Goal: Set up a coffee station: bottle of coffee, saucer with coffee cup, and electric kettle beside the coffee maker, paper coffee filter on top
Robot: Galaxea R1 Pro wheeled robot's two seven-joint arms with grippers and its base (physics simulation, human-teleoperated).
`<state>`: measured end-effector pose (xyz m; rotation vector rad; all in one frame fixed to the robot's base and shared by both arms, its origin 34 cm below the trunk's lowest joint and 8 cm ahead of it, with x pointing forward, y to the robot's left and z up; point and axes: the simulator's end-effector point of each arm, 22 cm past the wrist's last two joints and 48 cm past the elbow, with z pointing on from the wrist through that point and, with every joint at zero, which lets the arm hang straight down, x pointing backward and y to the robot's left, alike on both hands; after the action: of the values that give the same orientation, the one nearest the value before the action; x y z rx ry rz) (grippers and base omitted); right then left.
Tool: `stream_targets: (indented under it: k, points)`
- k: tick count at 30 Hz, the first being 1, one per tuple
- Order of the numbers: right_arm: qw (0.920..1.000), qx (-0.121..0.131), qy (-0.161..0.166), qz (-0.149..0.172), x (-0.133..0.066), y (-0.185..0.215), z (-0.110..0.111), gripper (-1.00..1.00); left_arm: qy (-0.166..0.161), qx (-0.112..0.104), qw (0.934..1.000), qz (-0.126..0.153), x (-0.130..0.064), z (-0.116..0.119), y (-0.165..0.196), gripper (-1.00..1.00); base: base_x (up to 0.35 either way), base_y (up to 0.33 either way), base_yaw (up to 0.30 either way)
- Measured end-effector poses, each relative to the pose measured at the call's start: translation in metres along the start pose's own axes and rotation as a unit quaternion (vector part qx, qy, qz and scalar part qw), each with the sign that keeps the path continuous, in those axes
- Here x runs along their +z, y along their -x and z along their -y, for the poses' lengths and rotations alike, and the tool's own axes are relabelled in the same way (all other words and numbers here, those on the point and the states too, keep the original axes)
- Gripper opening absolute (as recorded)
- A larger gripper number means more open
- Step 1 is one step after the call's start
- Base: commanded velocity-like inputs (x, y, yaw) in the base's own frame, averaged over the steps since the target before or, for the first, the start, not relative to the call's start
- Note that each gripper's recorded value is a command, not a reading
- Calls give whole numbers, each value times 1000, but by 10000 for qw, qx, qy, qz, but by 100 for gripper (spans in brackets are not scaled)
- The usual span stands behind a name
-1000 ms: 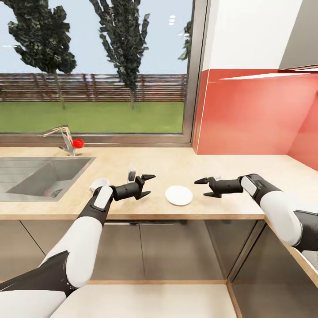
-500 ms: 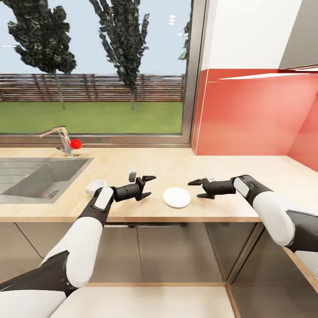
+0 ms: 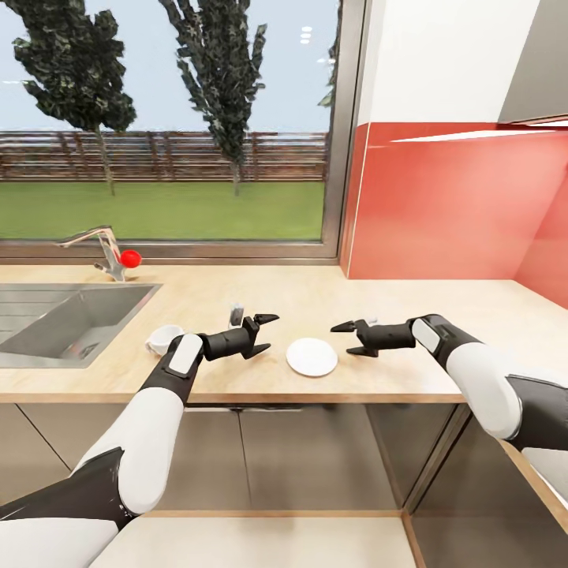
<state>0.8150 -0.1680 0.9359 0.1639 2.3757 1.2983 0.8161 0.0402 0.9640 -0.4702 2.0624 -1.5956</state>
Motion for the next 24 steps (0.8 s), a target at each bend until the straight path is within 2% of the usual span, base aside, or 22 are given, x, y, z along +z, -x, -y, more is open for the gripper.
stream_targets:
  k: [8,14,21,24]
  points:
    - [9999,28,75,-65,7,-5,-6,100,5,-14,10000,-14,0,-1,-1,100,1,-1,0]
    - [9998,21,126,-127,15,-10,-12,100,53,-108,9999,-104,4,-8,-9,100,0,0,0]
    - [9996,139,216,-151,19,-15,-14,100,77,-131,9998,-128,5,-11,-11,100,0,0,0]
    - [9994,123,236,-241,27,-22,-19,100,97,-144,9997,-150,6,-13,-13,100,0,0,0]
